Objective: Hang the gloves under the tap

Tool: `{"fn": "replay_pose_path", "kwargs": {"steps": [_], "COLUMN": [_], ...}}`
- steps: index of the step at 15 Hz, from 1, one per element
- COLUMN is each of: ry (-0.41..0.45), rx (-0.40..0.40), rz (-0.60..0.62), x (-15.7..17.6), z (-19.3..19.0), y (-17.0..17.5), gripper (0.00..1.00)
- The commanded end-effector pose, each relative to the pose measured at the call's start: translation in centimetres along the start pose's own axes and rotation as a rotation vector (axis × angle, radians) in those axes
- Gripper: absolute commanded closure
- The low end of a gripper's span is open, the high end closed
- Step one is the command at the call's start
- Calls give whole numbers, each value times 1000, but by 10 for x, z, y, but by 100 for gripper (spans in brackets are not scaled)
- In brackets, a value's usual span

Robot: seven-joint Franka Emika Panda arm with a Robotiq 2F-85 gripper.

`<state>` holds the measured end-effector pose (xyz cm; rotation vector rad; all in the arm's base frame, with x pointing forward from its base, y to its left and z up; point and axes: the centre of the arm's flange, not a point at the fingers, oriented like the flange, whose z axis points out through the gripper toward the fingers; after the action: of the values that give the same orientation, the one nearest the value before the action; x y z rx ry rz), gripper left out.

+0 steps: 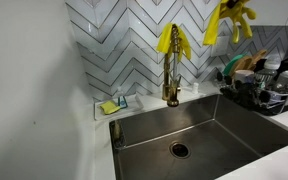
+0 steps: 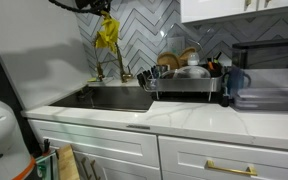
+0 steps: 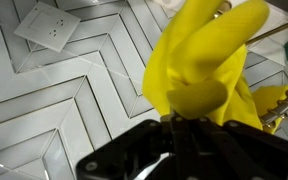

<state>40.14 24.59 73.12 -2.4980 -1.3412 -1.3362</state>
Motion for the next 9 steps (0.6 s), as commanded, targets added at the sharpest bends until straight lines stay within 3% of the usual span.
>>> {"fn": "replay_pose_path", "kwargs": {"steps": [1,9], "ry": [27,83], "rx": [42,144], "rz": [6,72], "x": [-43,-67], "z": [12,66], "y": [-13,-52], "gripper": [99,99]}}
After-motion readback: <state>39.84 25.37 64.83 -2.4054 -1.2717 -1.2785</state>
